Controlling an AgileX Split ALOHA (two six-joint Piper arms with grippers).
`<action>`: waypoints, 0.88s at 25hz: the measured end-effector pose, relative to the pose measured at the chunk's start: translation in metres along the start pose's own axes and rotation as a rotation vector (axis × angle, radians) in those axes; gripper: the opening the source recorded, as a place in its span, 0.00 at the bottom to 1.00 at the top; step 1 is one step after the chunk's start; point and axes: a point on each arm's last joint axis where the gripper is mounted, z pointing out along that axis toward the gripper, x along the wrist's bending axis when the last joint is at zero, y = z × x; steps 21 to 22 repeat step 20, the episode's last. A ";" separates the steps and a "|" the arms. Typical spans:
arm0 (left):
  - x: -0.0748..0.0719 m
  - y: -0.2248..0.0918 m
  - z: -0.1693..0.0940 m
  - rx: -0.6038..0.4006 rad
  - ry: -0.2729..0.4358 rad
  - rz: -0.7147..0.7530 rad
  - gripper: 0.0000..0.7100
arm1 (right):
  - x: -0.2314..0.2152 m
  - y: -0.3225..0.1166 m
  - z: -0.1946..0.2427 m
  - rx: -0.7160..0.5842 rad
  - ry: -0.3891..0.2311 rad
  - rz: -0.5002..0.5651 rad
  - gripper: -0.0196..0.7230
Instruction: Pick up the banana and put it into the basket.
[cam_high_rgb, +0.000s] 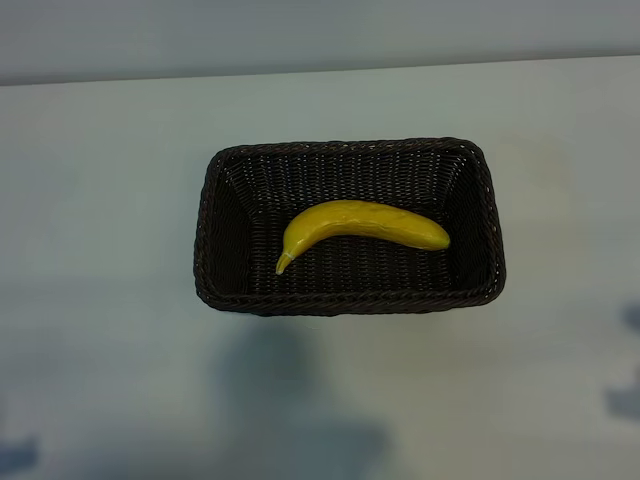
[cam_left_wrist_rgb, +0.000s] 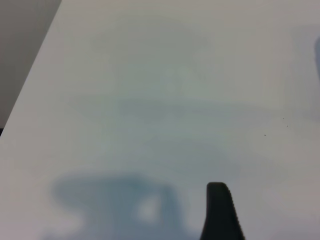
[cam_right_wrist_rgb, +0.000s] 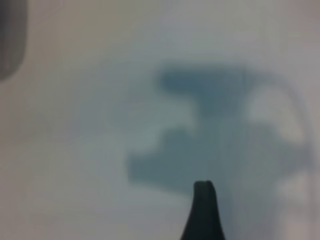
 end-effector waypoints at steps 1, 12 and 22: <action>0.000 0.000 0.000 0.000 0.000 0.000 0.70 | 0.000 -0.002 -0.004 -0.030 -0.003 -0.001 0.79; 0.000 0.000 0.000 0.000 0.000 0.000 0.70 | 0.003 -0.025 -0.031 -0.264 0.009 -0.034 0.79; 0.000 0.000 0.000 0.000 0.000 0.002 0.70 | 0.003 -0.025 -0.031 -0.265 0.012 -0.037 0.79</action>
